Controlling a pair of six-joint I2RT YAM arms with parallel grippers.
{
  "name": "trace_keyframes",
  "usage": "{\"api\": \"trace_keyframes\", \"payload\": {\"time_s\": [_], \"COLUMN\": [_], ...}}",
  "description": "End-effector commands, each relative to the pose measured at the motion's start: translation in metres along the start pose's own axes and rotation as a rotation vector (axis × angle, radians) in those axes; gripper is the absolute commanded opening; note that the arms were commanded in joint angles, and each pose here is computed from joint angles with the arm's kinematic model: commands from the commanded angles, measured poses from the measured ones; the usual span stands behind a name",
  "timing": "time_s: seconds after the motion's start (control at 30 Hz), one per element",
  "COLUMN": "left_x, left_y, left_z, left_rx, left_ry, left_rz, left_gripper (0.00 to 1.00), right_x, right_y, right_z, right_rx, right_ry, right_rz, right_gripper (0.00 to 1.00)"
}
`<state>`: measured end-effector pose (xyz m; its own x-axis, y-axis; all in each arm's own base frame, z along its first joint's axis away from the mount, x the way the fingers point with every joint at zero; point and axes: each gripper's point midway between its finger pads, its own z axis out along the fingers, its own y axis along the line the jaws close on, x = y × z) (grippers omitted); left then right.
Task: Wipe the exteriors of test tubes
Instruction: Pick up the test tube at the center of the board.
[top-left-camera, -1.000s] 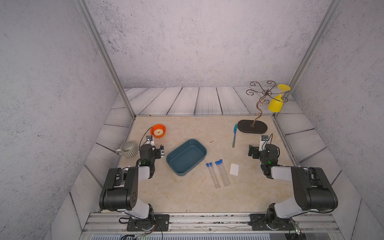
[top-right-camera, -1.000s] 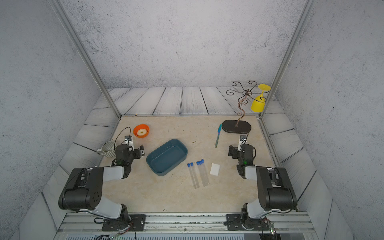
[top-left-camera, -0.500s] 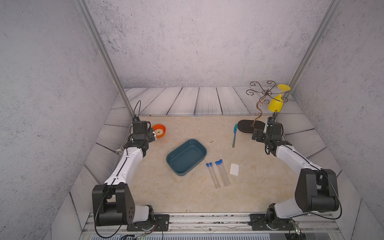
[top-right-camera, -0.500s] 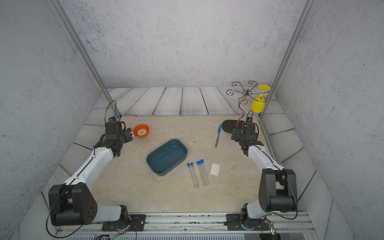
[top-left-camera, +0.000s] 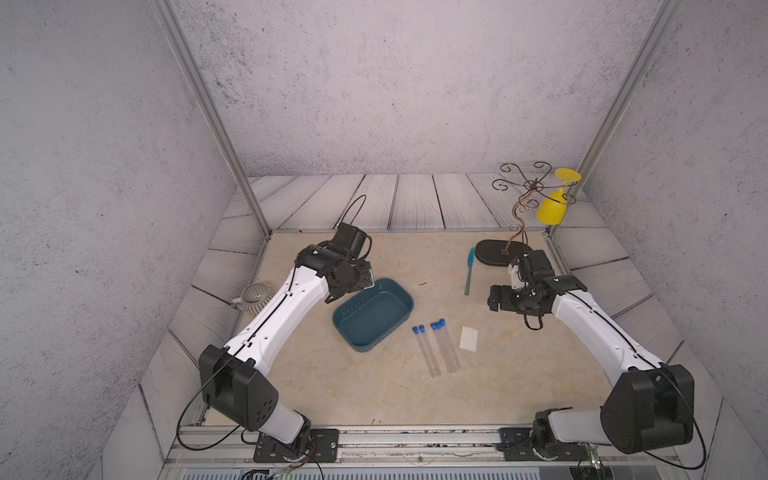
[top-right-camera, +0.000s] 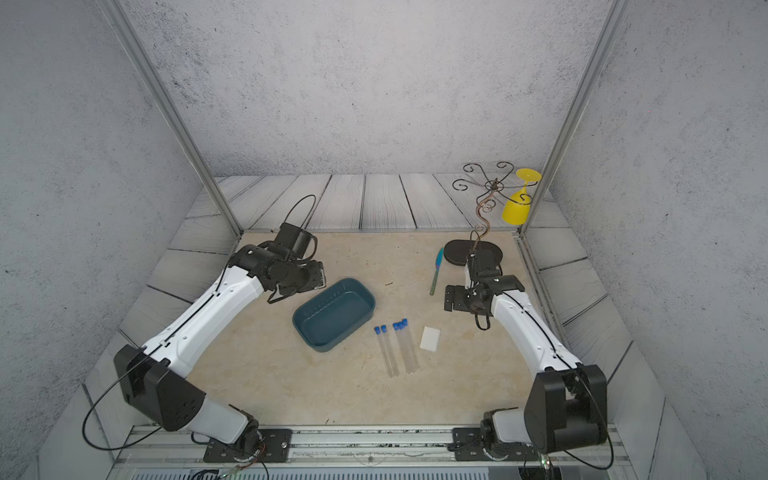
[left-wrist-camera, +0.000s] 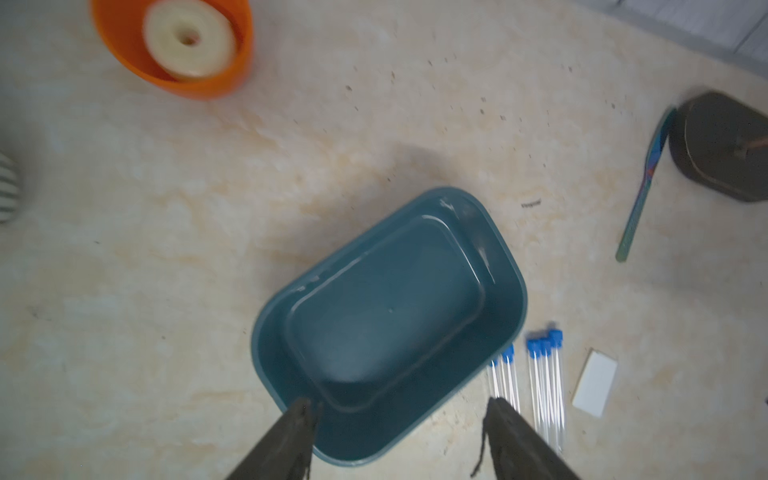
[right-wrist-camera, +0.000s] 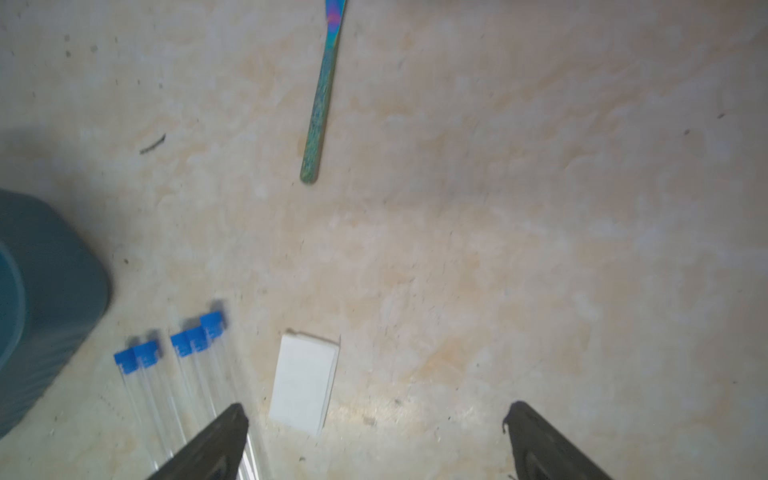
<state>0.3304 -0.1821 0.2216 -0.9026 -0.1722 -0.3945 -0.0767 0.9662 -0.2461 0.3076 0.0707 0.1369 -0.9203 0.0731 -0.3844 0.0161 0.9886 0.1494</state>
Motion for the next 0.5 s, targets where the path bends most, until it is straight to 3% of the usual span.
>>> {"api": "trace_keyframes", "payload": {"time_s": [0.0,0.27,0.47], "left_x": [0.05,0.116,0.142], "left_y": [-0.025,-0.106,-0.136], "left_z": [0.0,0.028,0.049], "left_rx": [0.006,0.107,0.139], "left_ry": [0.211,0.337,0.358], "left_rz": [-0.019,0.071,0.098], "left_gripper": [0.61,0.6,0.61], "right_x": [0.045,0.073,0.088], "right_y": [0.011,0.034,0.044], "right_z": [0.001,0.021,0.029], "right_rx": [-0.019,-0.059,-0.073], "right_ry": [0.134,0.192,0.196], "right_rz": [-0.005,-0.031,-0.049], "right_gripper": [0.95,0.87,0.86]}}
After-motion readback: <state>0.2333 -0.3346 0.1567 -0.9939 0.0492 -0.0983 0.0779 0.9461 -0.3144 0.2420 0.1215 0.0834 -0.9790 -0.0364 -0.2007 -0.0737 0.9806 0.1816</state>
